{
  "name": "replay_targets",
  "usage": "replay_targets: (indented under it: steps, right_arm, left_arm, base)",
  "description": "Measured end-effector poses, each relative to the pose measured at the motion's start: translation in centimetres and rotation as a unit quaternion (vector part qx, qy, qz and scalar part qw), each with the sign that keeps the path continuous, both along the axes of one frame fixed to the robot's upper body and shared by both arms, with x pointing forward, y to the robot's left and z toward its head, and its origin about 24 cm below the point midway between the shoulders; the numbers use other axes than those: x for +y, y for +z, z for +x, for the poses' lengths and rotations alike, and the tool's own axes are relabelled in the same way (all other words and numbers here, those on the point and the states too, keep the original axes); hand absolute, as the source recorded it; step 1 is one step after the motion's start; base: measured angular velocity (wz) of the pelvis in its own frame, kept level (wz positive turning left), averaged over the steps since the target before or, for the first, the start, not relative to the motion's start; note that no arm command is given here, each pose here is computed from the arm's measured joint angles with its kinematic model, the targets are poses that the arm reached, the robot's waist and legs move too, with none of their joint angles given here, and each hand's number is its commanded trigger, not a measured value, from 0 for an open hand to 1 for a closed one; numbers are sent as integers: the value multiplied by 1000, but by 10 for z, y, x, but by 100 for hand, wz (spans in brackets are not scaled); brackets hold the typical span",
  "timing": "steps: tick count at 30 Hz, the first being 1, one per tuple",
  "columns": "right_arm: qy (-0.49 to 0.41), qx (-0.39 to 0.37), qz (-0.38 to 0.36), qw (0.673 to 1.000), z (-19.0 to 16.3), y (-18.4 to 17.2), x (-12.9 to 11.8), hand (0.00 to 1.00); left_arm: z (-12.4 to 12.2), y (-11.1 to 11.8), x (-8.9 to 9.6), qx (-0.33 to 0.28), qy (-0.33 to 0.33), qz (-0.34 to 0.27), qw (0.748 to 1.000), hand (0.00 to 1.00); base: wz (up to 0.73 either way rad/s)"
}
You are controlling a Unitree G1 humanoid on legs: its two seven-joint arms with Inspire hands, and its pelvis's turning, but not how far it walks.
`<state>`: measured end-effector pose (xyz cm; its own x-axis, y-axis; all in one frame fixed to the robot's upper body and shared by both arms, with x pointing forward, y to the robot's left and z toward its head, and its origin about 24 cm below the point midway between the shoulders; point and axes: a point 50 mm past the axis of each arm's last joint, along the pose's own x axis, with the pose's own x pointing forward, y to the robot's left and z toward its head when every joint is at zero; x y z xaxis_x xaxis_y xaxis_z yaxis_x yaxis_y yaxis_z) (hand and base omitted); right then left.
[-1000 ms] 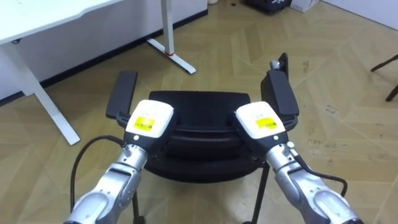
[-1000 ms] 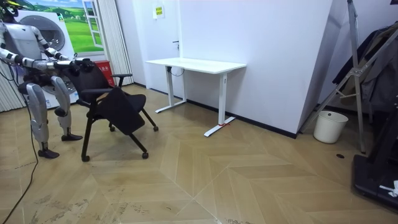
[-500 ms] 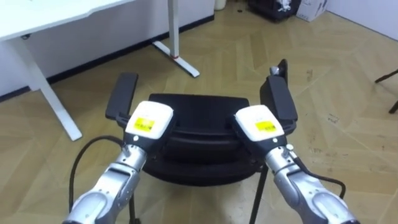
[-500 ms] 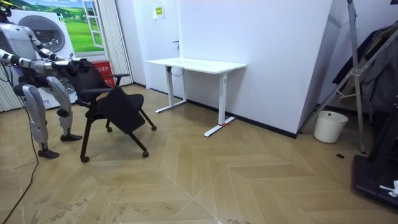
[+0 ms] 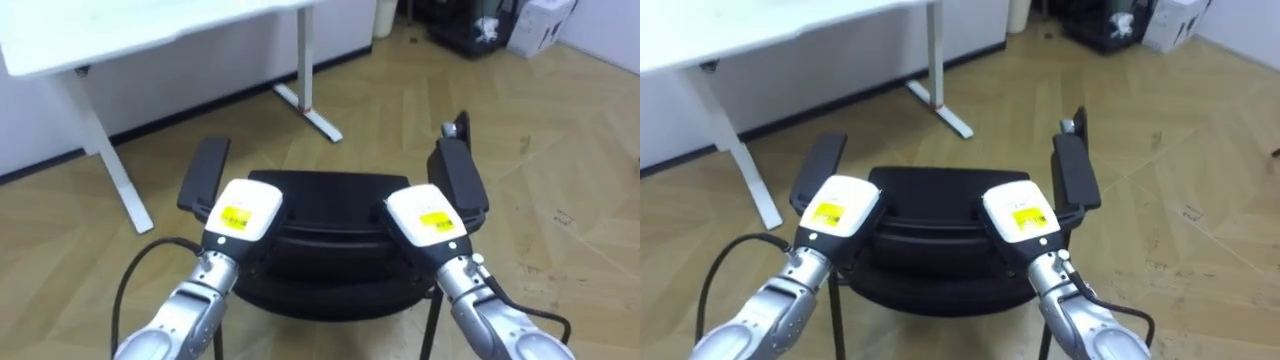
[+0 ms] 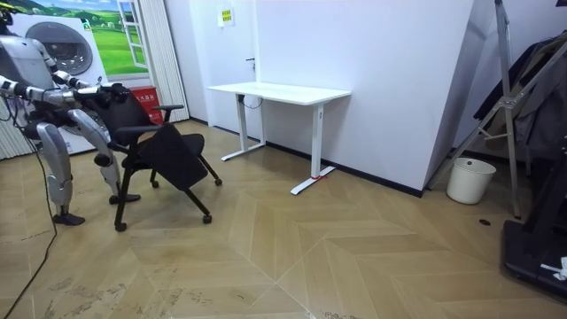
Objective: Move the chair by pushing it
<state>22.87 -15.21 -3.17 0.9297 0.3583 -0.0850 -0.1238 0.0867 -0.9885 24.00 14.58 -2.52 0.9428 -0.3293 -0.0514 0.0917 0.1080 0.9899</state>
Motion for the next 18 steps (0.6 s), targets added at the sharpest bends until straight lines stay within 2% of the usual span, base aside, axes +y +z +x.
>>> replay_targets:
  steps: [4, 8, 14, 18]
  right_arm:
    - [-3, -16, -7, 1000, 4, 1, -3, 100]
    - [-9, 4, -11, 1000, 6, -9, -1, 100]
    - [-8, 9, 3, 1000, 7, -12, 11, 100]
    - [-4, 7, 7, 1000, 6, -11, 16, 100]
  left_arm:
    - [4, 1, -3, -1, -1, -6, 1000, 100]
    - [9, -7, -3, 14, -3, -6, 1000, 100]
    - [10, -6, 9, 2, -5, 7, 1000, 100]
    - [10, -6, 14, 0, -4, 9, 1000, 100]
  base:
    - [-18]
    - [7]
    - [-5]
    - [48]
